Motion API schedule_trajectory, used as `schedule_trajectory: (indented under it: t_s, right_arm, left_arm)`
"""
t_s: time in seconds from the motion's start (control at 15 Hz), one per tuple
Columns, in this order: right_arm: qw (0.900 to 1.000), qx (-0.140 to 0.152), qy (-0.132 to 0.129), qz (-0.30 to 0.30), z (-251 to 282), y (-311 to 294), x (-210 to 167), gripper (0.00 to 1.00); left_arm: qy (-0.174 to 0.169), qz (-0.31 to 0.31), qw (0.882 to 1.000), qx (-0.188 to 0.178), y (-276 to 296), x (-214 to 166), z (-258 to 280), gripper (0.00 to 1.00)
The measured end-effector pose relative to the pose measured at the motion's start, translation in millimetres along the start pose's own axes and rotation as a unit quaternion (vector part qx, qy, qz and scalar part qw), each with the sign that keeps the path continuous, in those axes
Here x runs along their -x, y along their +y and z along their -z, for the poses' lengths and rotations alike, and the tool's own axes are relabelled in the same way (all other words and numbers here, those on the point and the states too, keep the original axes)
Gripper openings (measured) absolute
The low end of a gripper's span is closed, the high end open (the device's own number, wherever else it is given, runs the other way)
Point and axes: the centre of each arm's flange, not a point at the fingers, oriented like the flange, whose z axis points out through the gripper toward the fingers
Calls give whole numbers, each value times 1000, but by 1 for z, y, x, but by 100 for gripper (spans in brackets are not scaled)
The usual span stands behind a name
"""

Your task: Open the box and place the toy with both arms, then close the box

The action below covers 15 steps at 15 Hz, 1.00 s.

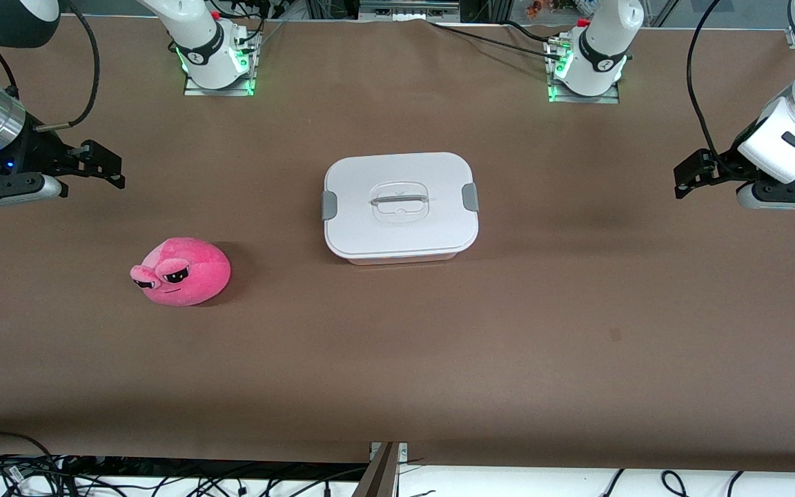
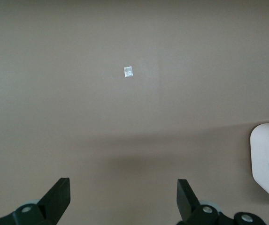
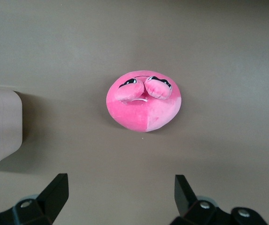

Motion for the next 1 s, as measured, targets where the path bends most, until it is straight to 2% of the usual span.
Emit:
schedule_trajectory:
  t_s: [1.0]
  right_arm:
    - [1000,0,-1,-1,-1,1,0,100]
  left_arm:
    - [-15,-5,1000,0,5,4,-1,100]
